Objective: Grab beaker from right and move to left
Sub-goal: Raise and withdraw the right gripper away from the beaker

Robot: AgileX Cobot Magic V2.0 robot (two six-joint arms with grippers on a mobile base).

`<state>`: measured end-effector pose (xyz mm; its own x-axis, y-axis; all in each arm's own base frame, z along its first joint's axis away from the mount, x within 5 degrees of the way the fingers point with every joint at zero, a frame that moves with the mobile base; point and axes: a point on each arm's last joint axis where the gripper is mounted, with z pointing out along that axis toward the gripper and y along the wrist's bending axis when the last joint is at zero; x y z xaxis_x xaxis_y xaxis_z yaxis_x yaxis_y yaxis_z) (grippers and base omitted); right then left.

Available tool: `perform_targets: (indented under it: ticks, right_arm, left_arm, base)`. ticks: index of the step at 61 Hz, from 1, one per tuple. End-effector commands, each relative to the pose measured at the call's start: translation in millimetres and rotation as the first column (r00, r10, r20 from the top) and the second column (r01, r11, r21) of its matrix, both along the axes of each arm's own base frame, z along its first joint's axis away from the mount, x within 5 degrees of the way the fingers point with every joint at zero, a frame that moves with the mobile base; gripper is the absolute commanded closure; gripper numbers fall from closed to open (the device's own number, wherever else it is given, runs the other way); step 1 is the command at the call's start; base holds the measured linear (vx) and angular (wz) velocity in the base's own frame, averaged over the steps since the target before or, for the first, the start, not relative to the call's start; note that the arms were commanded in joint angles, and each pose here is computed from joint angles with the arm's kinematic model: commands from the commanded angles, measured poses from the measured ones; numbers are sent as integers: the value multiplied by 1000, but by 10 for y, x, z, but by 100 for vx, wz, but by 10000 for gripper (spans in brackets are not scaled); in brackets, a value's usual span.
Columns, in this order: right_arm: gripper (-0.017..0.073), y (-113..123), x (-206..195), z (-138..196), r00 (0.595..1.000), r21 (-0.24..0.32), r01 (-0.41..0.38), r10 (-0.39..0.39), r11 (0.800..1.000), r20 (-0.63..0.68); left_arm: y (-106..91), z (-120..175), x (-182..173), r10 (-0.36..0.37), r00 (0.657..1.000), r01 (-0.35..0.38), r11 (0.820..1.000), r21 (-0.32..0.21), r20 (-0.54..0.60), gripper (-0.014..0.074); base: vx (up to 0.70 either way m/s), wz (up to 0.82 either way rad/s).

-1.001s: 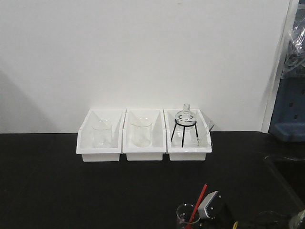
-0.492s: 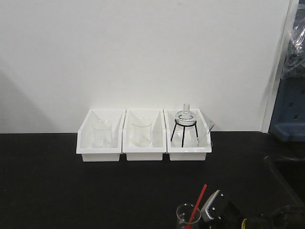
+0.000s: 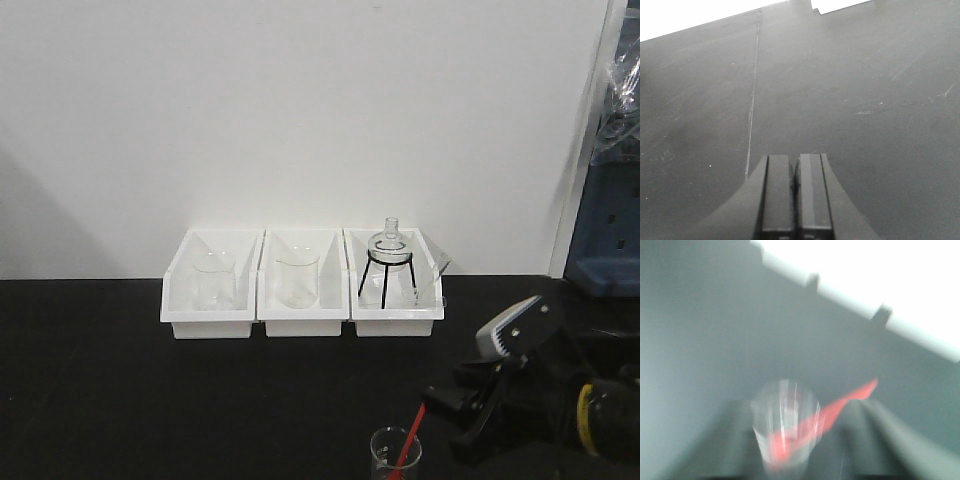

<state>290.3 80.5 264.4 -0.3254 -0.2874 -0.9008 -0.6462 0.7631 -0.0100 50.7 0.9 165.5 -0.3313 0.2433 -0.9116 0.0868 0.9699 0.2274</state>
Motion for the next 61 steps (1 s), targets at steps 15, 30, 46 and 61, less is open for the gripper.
perform_targets:
  ticks: [15, 30, 46, 61]
  right_arm:
    - [567, -200, -832, 1171, 949, 274, 163, -226, 948, 218]
    - [567, -262, -1282, 1458, 905, 278, 127, -226, 952, 360]
    - [567, -341, -1519, 1611, 849, 310, 151, -284, 939, 445]
    - [567, -397, -1570, 1675, 802, 322, 185, -332, 928, 497]
  left_arm:
    - [-9, 7, 21, -11, 998, 11, 1000, -2, 64, 600]
    - [-9, 7, 21, -11, 998, 11, 1000, -2, 64, 600]
    - [-9, 7, 21, -11, 998, 11, 1000, -2, 64, 600]
    - [-9, 7, 21, -11, 998, 11, 1000, -2, 64, 600]
  base:
    - [0, 0]
    - [0, 0]
    - [0, 0]
    - [0, 0]
